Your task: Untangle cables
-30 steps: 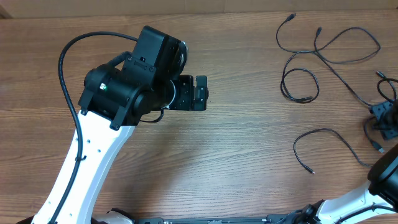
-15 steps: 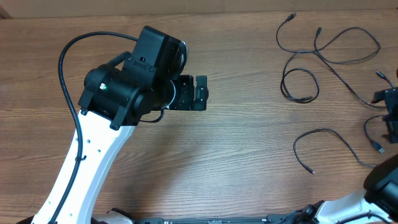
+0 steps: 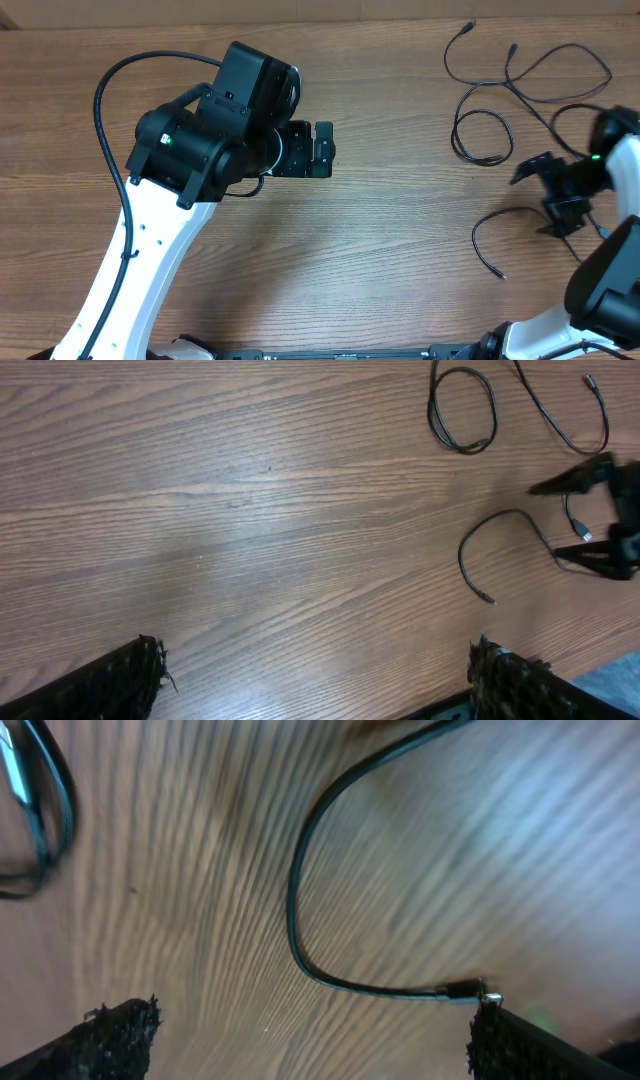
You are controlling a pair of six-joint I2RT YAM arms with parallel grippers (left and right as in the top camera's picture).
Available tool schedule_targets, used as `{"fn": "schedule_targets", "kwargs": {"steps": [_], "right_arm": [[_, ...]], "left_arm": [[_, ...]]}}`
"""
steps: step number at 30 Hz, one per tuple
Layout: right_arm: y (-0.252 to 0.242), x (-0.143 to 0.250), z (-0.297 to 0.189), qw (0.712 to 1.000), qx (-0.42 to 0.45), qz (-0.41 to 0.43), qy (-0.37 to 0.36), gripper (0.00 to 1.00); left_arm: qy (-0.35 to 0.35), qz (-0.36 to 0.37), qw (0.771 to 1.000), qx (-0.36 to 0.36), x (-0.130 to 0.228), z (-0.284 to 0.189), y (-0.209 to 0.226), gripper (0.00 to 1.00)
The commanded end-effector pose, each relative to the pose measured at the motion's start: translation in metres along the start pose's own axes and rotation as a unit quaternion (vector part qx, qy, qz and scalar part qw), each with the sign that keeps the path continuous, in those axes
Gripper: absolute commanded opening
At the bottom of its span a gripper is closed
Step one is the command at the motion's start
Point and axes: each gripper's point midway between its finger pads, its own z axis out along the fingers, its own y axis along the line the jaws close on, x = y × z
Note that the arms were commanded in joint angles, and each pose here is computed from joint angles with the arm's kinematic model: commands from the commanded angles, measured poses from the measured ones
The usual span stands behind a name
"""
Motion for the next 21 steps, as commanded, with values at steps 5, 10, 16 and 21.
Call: {"fn": "schedule_targets", "kwargs": {"steps": [5, 10, 16, 21], "right_arm": [[0.01, 0.031, 0.042, 1.0, 0.023, -0.005, 0.003, 1.0], [0.012, 0.037, 0.065, 0.999, 0.02, -0.026, -0.004, 0.93], [0.009, 0.036, 0.081, 0.999, 0.013, -0.031, -0.01, 0.75], [0.017, 0.028, 0.083, 0.999, -0.005, -0.037, -0.026, 0.28]], "left_arm": [[-0.01, -0.007, 1.0, 0.0, -0.001, -0.006, 0.001, 0.99], [-0.01, -0.007, 1.0, 0.0, -0.001, -0.006, 0.001, 0.99], [-0.01, -0.007, 1.0, 0.0, -0.001, -0.006, 0.001, 0.99], [-0.01, -0.007, 1.0, 0.0, -0.001, -0.006, 0.001, 1.0]]}}
